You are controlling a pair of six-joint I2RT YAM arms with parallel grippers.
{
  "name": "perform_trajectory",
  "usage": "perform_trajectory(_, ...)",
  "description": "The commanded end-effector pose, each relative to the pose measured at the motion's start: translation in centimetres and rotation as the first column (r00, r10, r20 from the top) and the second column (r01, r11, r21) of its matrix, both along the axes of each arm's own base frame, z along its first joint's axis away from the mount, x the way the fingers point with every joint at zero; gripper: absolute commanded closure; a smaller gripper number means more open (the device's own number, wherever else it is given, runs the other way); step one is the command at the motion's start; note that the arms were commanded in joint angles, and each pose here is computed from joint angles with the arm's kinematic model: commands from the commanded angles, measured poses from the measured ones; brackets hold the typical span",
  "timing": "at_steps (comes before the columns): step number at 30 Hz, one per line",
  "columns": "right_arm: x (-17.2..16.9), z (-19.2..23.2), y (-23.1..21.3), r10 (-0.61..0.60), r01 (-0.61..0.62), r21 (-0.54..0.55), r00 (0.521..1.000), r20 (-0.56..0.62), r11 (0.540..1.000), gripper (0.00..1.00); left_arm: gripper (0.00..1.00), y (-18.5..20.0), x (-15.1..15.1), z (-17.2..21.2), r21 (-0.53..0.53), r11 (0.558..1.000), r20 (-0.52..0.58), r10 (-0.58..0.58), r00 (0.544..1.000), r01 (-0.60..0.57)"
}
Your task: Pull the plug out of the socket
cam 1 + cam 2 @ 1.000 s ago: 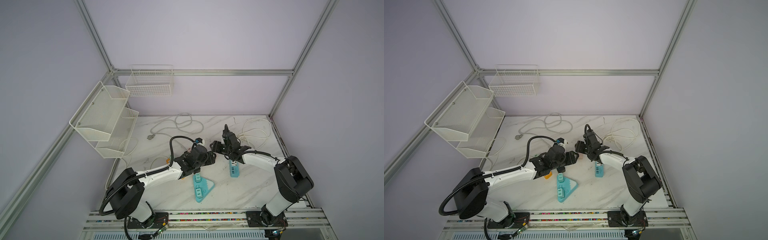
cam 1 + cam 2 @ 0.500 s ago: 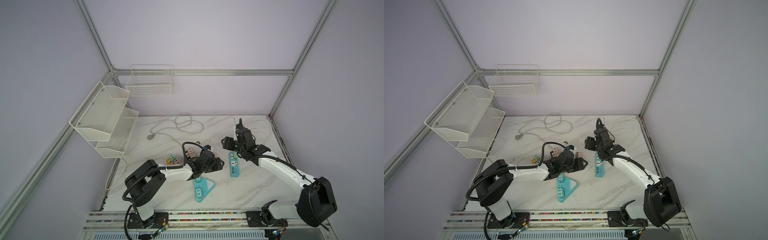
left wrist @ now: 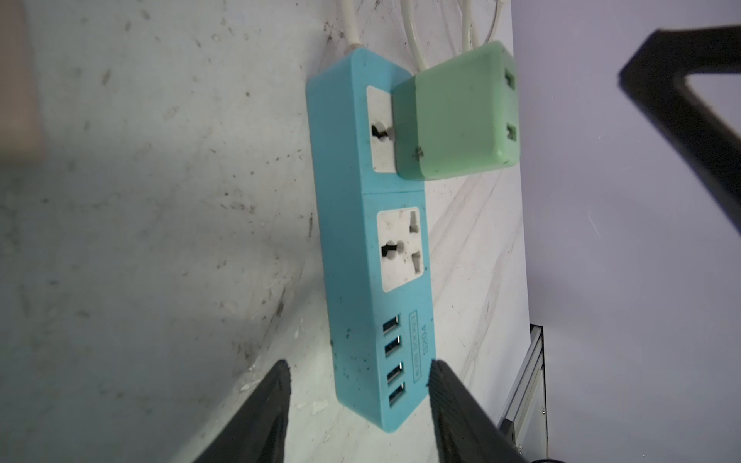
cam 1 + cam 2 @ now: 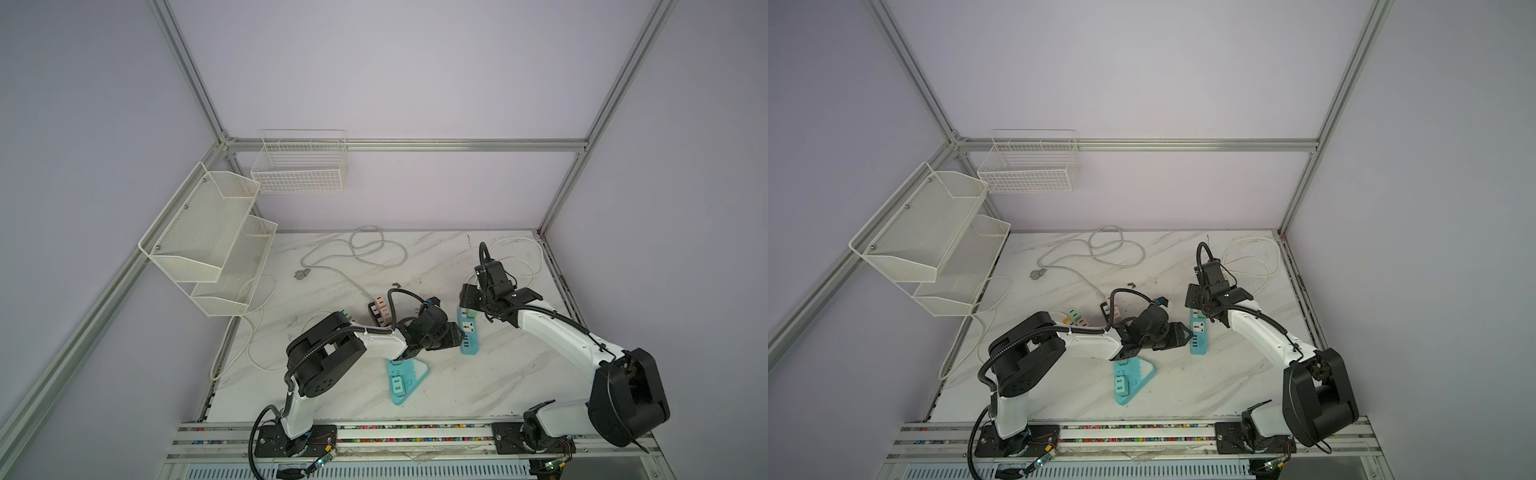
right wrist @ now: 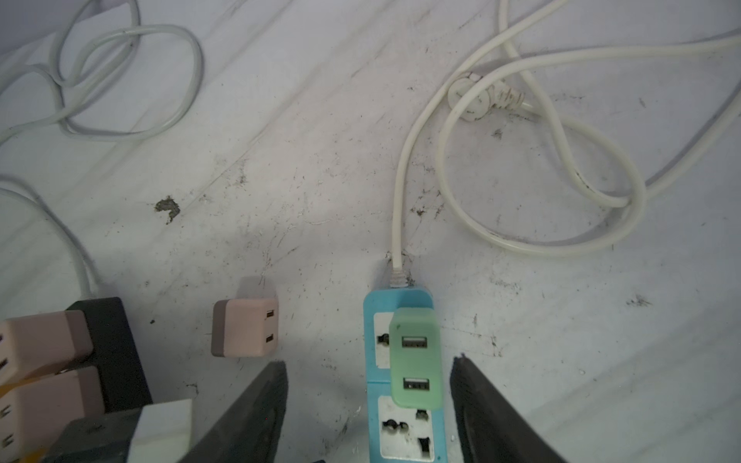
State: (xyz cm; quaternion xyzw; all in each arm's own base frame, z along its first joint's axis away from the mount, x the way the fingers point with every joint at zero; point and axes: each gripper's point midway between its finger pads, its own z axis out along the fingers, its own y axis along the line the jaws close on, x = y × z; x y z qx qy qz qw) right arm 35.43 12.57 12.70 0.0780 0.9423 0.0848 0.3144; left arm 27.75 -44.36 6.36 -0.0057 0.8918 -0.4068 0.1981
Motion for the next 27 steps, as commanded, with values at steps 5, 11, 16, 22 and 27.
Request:
perform_trajectory(5,0.4,-2.5,-1.2,-0.001,-0.002,-0.046,0.998,-0.059,0.999,0.34,0.44,-3.3,2.0,3.4,-0.092,0.996,0.048,0.003,0.999,0.001)
perform_trajectory(11,0.3,-4.0,-1.7,-0.026,0.020,-0.071,0.996,-0.087,0.997,0.40,0.44,-4.4,2.3,2.9,-0.084,0.996,0.049,-0.024,0.998,0.028)
perform_trajectory(16,0.3,-4.7,-1.1,-0.009,0.005,-0.042,0.995,-0.100,0.999,0.43,0.47,-4.4,2.5,1.8,-0.062,0.998,0.037,-0.016,0.999,0.018)
perform_trajectory(22,-0.1,-6.3,-1.2,-0.021,0.014,-0.053,0.990,-0.136,0.999,0.50,0.50,-4.0,2.4,0.2,-0.021,1.000,0.006,-0.014,1.000,0.014)
perform_trajectory(27,-0.4,-7.2,-1.9,-0.042,0.029,-0.085,0.987,-0.154,0.996,0.55,0.54,-3.7,2.5,-0.8,0.019,1.000,-0.009,0.001,1.000,-0.001)
